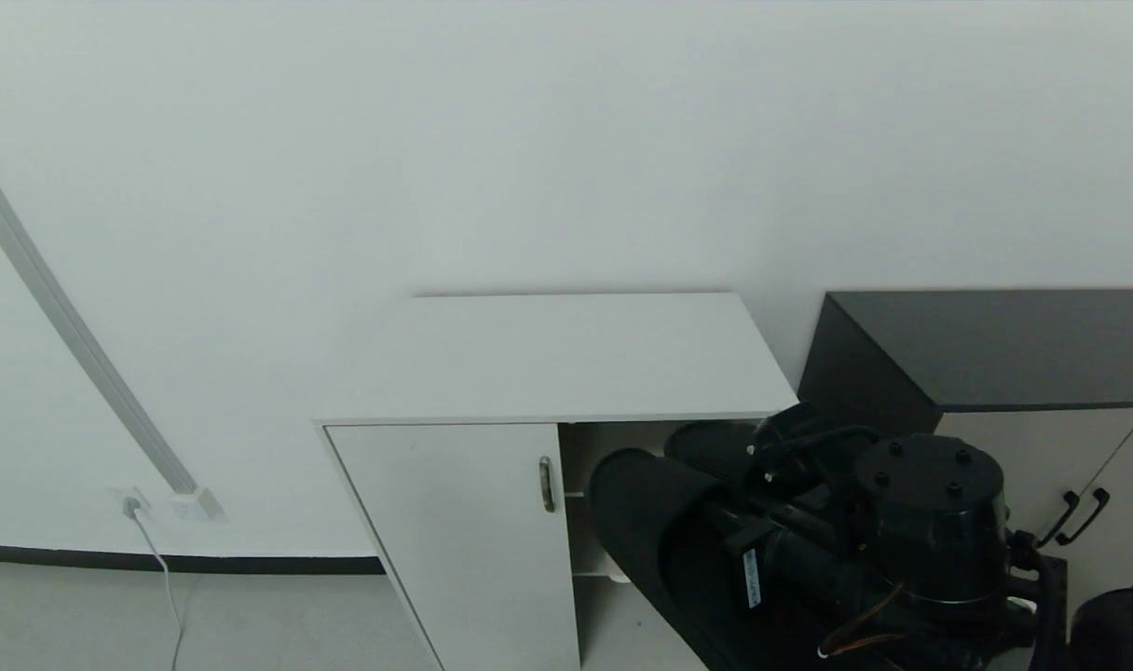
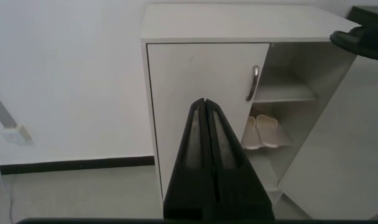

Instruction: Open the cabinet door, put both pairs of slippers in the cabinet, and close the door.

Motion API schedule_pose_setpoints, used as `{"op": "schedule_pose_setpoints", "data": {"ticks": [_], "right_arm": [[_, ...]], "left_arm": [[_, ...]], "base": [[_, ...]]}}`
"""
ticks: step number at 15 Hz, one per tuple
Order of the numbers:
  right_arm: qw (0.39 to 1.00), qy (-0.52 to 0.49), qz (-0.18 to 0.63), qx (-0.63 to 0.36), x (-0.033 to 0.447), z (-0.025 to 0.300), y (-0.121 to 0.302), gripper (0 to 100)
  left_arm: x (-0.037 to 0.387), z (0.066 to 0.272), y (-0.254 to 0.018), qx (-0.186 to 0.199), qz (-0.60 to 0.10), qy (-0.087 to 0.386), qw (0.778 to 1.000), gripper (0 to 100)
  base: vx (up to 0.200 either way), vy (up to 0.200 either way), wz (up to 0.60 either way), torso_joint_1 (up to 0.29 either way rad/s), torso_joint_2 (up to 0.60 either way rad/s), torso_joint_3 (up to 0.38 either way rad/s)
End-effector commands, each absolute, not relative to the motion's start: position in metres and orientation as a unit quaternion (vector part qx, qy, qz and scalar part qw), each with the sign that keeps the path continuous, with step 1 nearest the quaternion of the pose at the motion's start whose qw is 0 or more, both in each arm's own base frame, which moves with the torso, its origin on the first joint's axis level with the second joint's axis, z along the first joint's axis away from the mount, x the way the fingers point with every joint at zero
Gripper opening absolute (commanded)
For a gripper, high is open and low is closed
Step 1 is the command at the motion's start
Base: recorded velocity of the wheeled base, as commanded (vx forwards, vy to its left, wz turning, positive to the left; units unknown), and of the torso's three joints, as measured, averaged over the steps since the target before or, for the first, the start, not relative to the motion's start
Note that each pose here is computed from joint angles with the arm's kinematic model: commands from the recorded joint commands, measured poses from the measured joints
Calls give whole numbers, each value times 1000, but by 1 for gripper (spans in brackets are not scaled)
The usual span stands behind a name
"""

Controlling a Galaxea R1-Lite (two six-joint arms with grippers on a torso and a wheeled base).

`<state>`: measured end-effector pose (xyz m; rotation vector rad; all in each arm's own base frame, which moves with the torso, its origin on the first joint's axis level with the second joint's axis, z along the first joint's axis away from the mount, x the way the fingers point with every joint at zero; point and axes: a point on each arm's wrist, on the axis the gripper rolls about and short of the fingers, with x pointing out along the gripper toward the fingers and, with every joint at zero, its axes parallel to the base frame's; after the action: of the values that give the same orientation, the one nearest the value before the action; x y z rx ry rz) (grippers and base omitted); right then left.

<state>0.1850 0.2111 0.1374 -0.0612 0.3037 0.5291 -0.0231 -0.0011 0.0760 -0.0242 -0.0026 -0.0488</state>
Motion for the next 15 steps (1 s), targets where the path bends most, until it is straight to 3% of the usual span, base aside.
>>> {"op": "schedule_pose_setpoints", "data": {"ticks": [1, 15], "right_arm": [[953, 150, 261, -30, 185, 137, 211, 0], [952, 155, 262, -34, 183, 134, 211, 0]], "left_arm": [[-23, 76, -1, -12, -25, -1, 1000, 0], [-23, 76, -1, -12, -24, -1, 1000, 0]], "base": [[0, 0, 0, -188, 403, 222], [0, 0, 0, -213, 525, 314]]}}
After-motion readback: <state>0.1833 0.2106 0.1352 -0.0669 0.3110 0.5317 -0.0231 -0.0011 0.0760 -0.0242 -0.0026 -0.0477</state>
